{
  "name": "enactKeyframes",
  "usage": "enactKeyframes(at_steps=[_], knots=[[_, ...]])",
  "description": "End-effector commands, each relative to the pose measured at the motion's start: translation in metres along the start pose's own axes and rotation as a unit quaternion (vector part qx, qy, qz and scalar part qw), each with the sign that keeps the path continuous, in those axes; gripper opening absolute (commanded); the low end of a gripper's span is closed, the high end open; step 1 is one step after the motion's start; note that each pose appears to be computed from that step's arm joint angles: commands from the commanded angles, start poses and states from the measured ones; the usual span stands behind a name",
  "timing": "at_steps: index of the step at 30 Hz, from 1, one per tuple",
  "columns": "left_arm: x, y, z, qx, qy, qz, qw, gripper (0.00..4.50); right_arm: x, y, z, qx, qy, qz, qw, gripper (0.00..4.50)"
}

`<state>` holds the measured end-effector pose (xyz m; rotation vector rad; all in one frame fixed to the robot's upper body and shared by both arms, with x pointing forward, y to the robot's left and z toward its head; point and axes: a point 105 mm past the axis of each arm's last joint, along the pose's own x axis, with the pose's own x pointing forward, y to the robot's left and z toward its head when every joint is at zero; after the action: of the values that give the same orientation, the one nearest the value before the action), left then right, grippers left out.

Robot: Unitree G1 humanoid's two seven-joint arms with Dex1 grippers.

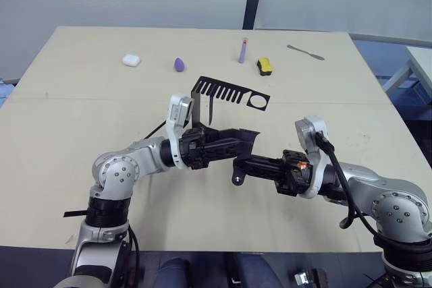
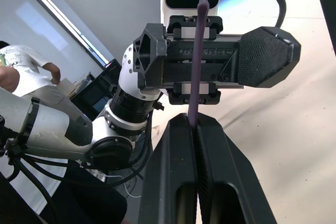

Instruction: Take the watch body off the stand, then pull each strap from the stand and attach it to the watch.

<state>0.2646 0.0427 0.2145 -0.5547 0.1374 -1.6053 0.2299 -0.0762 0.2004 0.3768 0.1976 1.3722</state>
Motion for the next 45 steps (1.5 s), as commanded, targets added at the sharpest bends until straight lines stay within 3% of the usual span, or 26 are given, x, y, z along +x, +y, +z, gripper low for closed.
enactKeyframes(at_steps=[1,2,28,31,45], knots=[[0.0004,-0.0078,0.0069,0.015,-0.012,-0.014,1.0,1.42,0.0011,0.0076,0.0057,-0.018,-0.01,0.011,1.0,0.0],[0.0006,-0.0073,0.0069,0.015,-0.011,-0.012,1.0,0.95,0.0012,0.0076,0.0057,-0.018,-0.01,0.011,1.0,0.0],[0.0075,-0.0117,0.0048,-0.01,-0.018,-0.029,0.999,0.95,0.0007,0.0053,0.0083,-0.018,-0.018,0.006,1.0,0.0],[0.0072,-0.0134,0.0023,-0.01,-0.017,-0.033,0.999,0.08,0.0006,0.0049,0.0092,-0.018,-0.021,0.005,1.0,0.0],[0.0074,-0.0131,0.0058,-0.014,-0.029,-0.032,0.999,0.03,0.0013,0.0053,0.0121,-0.026,-0.029,0.0,0.999,0.0]])
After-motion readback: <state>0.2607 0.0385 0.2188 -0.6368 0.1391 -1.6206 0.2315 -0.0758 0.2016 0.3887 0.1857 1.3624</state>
